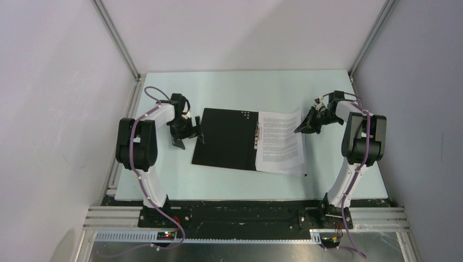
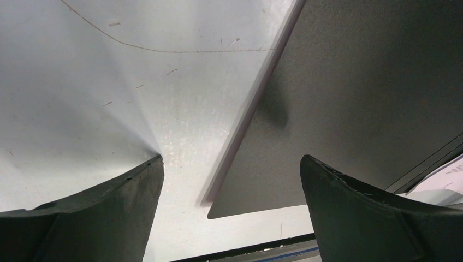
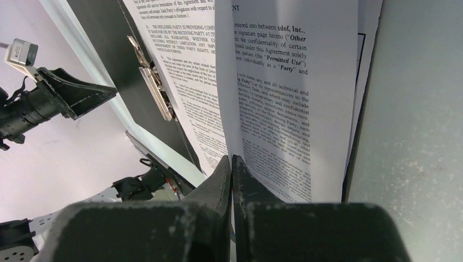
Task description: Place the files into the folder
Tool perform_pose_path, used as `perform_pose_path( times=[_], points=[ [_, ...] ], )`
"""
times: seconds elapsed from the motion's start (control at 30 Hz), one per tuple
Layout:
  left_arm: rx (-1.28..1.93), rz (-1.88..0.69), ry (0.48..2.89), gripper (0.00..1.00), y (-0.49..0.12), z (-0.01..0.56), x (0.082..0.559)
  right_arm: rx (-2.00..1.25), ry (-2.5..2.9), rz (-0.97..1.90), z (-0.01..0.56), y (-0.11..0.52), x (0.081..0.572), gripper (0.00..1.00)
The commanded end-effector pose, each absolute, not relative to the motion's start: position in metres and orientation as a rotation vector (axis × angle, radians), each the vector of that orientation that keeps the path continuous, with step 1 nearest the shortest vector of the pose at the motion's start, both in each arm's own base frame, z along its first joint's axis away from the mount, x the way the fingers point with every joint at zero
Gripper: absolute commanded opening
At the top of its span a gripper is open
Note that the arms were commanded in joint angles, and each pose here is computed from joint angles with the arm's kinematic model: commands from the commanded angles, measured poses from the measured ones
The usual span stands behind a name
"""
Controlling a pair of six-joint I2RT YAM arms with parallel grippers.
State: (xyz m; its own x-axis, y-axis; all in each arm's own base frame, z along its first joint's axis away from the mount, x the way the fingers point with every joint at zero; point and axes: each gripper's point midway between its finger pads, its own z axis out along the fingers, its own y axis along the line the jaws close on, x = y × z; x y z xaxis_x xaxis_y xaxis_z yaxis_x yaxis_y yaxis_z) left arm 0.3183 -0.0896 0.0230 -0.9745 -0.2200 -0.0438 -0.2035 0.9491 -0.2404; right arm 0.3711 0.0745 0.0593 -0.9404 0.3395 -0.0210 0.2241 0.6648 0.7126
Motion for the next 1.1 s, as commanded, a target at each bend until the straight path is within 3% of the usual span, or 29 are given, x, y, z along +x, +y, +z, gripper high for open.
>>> perform_pose_path(
  times=[0.0,0.17,0.3,0.37,0.4,0.43,0.5,0.83,1.07],
  points=[
    [-0.320,-0.393,3.020,1.00,-0.098,0.028,0.315,0.489,2.716,1.126,0.063,0.073,0.381,0.06],
    [-0.321,-0.396,3.019,1.00,-0.099,0.029,0.315,0.485,2.763,1.043,0.057,0.067,0.374,0.21],
    [-0.324,-0.398,3.017,0.99,-0.099,0.029,0.315,0.479,2.789,0.957,0.057,0.062,0.371,0.42],
    [-0.324,-0.396,3.013,1.00,-0.100,0.030,0.315,0.477,2.792,0.940,0.058,0.062,0.371,0.63],
    [-0.325,-0.394,3.012,1.00,-0.100,0.031,0.315,0.474,2.793,0.932,0.059,0.062,0.371,0.68],
    [-0.325,-0.385,3.012,1.00,-0.099,0.030,0.315,0.473,2.794,0.914,0.060,0.061,0.371,0.85],
    [-0.327,-0.380,3.010,1.00,-0.099,0.030,0.317,0.466,2.790,0.876,0.064,0.058,0.373,0.98],
    [-0.360,-0.405,3.040,0.99,-0.101,0.024,0.306,0.351,2.668,0.599,0.108,0.015,0.406,1.00],
    [-0.365,-0.527,3.068,0.95,-0.119,0.015,0.286,0.120,2.583,0.788,0.137,0.059,0.429,0.93]
  ],
)
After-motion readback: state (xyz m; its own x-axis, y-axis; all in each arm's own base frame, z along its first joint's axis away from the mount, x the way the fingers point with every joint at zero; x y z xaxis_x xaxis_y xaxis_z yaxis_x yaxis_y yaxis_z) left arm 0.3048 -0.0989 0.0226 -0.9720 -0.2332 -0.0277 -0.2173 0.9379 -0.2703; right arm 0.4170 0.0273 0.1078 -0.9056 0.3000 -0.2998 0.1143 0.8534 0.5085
